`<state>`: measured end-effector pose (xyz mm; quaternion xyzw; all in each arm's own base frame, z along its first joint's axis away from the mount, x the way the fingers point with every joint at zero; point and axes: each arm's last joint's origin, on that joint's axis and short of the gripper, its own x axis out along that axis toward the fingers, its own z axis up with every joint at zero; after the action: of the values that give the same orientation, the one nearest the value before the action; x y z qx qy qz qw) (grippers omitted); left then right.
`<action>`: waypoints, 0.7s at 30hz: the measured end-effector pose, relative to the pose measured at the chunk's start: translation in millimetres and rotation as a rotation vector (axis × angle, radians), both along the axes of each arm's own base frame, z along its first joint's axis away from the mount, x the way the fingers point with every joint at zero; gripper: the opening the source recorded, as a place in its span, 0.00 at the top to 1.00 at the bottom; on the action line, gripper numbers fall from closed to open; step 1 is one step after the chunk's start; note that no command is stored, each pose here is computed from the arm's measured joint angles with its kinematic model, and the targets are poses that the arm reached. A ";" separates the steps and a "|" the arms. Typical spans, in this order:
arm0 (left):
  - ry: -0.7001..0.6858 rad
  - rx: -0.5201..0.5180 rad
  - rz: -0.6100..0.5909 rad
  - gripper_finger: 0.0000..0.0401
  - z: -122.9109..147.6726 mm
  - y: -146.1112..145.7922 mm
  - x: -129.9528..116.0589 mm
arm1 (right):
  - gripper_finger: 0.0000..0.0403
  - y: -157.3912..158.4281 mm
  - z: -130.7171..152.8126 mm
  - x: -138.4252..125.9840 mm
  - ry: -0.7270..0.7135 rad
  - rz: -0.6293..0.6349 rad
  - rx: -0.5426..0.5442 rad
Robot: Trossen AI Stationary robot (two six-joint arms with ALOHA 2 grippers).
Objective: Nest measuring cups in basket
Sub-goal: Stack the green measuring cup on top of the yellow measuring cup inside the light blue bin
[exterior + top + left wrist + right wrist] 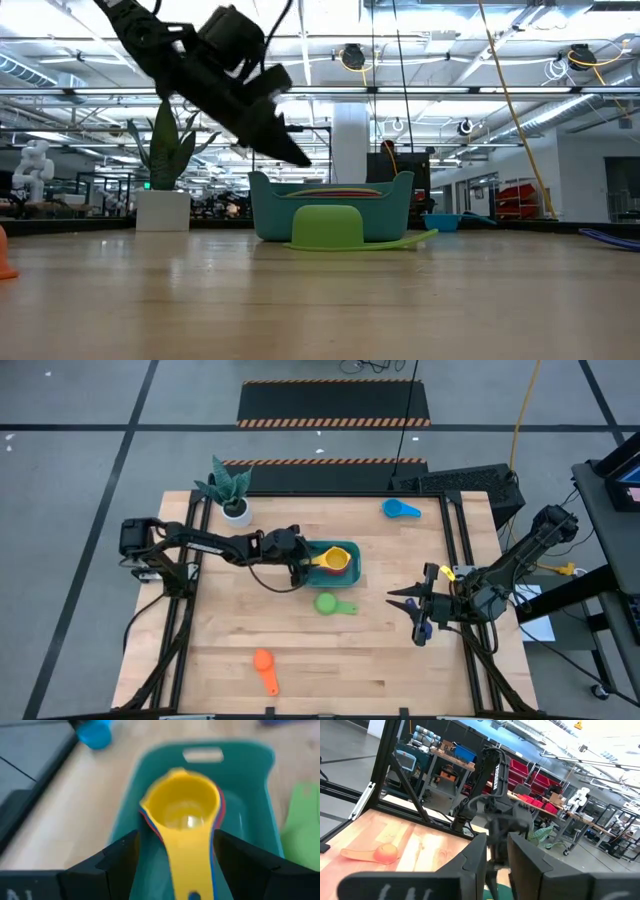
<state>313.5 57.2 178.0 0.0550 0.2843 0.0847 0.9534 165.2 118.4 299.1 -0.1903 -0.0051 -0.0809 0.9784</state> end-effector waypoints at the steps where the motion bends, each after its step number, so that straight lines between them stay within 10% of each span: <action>1: -0.018 0.003 0.014 0.36 5.6 0.0 -1.6 | 0.82 0.0 -0.1 0.0 0.001 0.000 -0.001; 21: -0.243 0.029 -0.145 0.54 85.9 -56.0 -38.6 | 0.82 0.0 -0.5 0.0 0.002 0.001 0.010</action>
<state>274.9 1.2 263.8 0.0787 0.1606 0.0258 0.9835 165.2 118.4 298.6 -0.1854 -0.0037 -0.0804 0.9794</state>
